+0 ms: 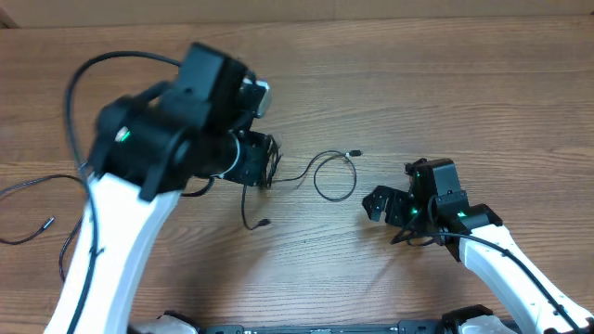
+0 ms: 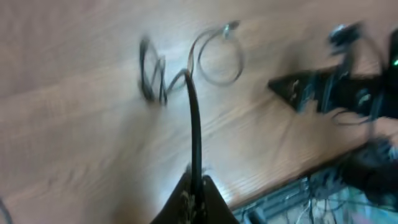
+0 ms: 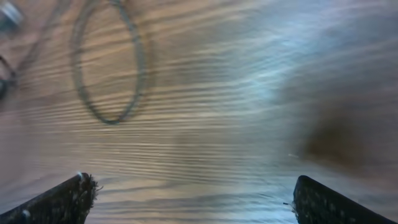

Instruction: Untangle cables

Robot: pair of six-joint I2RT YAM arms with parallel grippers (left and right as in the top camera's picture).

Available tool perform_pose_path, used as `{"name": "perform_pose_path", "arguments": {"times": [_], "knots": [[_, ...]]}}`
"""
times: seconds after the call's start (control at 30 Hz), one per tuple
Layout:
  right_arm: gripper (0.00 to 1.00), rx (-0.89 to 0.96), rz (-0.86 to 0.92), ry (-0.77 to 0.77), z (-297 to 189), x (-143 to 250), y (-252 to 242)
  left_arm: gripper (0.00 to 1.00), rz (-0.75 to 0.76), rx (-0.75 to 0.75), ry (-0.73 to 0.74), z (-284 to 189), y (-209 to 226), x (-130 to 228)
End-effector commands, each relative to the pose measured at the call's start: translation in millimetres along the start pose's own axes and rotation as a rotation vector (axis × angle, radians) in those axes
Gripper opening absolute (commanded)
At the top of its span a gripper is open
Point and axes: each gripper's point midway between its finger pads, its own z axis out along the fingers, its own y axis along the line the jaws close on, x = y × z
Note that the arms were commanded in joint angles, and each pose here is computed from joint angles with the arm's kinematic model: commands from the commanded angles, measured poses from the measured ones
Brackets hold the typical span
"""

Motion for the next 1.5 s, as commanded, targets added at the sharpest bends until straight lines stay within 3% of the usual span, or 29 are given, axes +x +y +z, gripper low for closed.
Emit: {"name": "perform_pose_path", "arguments": {"times": [0.0, 0.27, 0.43, 0.53, 0.83, 1.27, 1.4, 1.47], "knots": [[1.00, -0.190, -0.060, 0.036, -4.6, 1.9, 36.5, 0.04, 0.032, 0.110, -0.096, -2.5, -20.7, -22.2], [1.00, -0.246, -0.090, 0.047, -6.8, 3.6, 46.5, 0.04, 0.236, 0.495, -0.332, -31.7, -92.6, -75.1], [1.00, -0.268, -0.097, 0.030, -7.8, -0.8, 51.3, 0.04, 0.241, 0.503, -0.344, -33.2, -94.2, -77.8], [1.00, -0.411, -0.141, -0.006, -17.3, -11.1, 79.0, 0.04, 0.216, 0.488, -0.292, -26.6, -90.0, -68.4], [1.00, -0.566, 0.017, -0.148, -38.9, -56.1, 113.7, 0.04, 0.199, 0.466, -0.247, -19.6, -85.2, -60.3], [0.98, -0.551, 0.045, -0.106, -34.4, -47.4, 111.9, 0.04, 0.304, 0.766, -0.342, -58.4, -131.5, -72.4], [0.94, -0.545, 0.031, -0.103, -32.3, -43.7, 115.8, 0.04, 0.339, 0.846, -0.347, -69.3, -142.3, -69.6], [0.87, -0.528, 0.030, -0.115, -30.4, -44.2, 115.4, 0.04, 0.365, 0.894, -0.351, -76.2, -148.9, -67.5]]}}
